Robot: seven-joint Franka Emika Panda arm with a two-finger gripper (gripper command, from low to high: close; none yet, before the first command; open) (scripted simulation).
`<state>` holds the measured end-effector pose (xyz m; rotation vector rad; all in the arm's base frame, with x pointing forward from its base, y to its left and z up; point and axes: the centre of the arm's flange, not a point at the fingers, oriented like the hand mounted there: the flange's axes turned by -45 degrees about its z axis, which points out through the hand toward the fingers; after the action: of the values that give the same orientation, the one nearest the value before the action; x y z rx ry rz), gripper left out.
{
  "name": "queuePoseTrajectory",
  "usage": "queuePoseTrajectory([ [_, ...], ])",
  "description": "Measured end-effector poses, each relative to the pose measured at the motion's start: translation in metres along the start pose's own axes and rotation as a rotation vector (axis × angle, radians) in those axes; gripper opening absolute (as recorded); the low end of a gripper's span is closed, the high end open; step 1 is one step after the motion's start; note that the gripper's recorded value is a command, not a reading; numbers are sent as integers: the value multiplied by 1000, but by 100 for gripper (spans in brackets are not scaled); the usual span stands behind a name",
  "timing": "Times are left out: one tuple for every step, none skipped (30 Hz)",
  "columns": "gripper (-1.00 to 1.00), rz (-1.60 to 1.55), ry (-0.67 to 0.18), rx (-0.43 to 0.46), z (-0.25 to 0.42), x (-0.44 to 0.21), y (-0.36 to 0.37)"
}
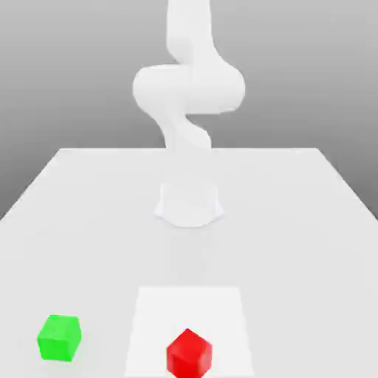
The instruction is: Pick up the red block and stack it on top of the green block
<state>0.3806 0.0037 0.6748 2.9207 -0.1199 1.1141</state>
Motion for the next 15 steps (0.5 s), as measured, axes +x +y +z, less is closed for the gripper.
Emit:
queuePoseTrajectory([
  [0,22,-30,-18,21,-1,-2],
  [0,43,-59,-34,42,-2,-3],
  [0,64,-87,-49,62,-4,-4],
  [0,84,-114,-63,82,-7,-4],
  [0,105,-141,-78,101,-11,-4],
  [0,126,-168,-91,121,-16,-4],
  [0,146,-194,-104,140,-21,-3],
  [0,167,-221,-117,158,-27,-3],
  [0,188,-247,-129,177,-33,-2],
  [0,209,-274,-140,195,-41,-1],
  [0,230,-300,-150,213,-49,0],
  [0,252,-326,-160,230,-57,1],
  [0,273,-352,-170,247,-67,2],
  [0,295,-378,-179,263,-76,3],
  [0,317,-404,-187,279,-87,4],
])
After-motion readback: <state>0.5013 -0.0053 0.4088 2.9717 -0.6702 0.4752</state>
